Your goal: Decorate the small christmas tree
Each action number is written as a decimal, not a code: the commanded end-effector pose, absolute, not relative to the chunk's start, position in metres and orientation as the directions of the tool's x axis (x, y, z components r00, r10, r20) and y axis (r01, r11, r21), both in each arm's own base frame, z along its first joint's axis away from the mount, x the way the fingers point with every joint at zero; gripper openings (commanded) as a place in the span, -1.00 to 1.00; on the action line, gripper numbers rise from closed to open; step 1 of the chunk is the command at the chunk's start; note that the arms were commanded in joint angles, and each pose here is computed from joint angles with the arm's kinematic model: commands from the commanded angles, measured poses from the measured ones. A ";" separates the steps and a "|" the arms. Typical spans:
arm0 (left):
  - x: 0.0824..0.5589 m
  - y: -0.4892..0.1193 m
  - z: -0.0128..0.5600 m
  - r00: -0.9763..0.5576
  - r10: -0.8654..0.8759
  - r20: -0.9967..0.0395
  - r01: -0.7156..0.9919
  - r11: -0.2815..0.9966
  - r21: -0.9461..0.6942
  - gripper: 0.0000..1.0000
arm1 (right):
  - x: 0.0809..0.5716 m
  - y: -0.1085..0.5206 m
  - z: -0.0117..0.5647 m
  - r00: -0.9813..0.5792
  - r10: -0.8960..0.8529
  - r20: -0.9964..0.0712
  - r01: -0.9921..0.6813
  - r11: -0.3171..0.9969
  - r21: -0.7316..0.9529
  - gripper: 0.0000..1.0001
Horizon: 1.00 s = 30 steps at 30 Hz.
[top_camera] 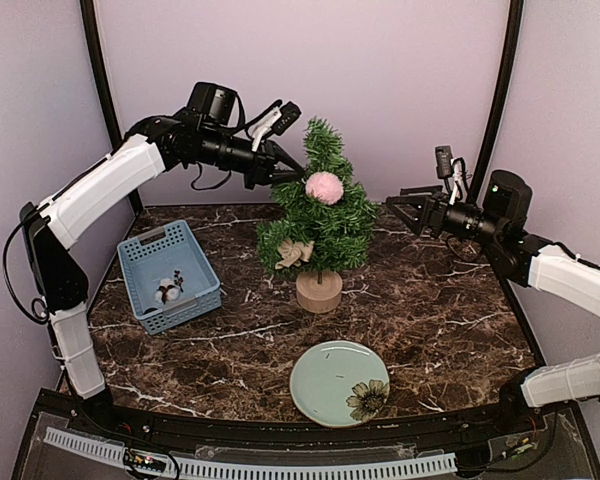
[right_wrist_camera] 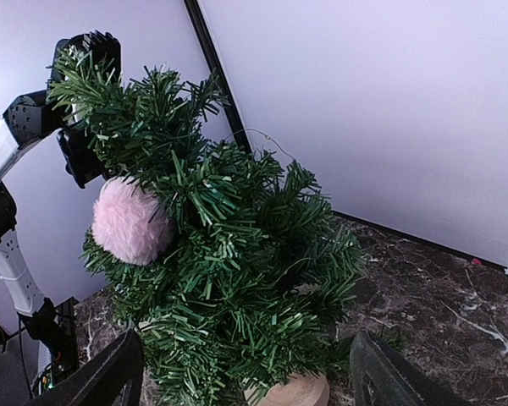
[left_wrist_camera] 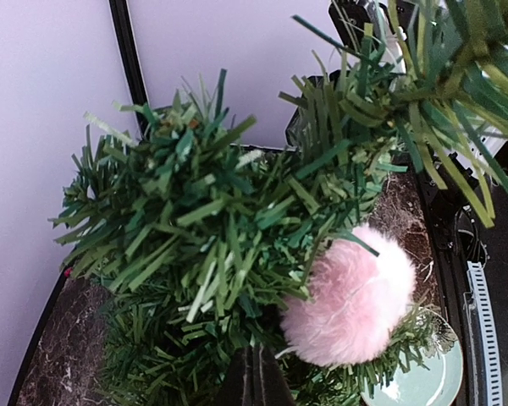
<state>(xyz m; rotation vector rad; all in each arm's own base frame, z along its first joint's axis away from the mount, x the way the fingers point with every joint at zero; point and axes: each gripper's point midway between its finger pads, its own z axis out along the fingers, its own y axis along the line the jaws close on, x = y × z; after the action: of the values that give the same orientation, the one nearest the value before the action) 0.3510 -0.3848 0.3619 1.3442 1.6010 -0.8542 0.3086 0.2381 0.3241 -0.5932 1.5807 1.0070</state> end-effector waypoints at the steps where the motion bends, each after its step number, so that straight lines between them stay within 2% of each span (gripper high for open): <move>1: 0.334 -0.375 0.402 0.013 0.323 -0.946 0.979 0.187 0.077 -1.00 | 0.305 0.238 0.342 -0.198 0.155 -0.968 -0.823 0.509 0.250 0.70; 14: 0.313 -0.362 0.460 0.100 0.178 -0.979 0.967 0.213 0.138 -1.00 | 0.304 0.238 0.347 -0.187 0.172 -0.967 -0.829 0.500 0.249 0.71; 30: 0.294 -0.367 0.510 0.163 0.018 -0.986 0.975 0.148 0.164 -1.00 | 0.297 0.261 0.367 -0.120 0.181 -0.976 -0.865 0.464 0.193 0.91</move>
<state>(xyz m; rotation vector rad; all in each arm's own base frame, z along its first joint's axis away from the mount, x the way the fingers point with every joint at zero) 0.3121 -0.3694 0.4733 1.1852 1.2799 -0.9398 0.2987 0.2557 0.3384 -0.6316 1.5137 1.0307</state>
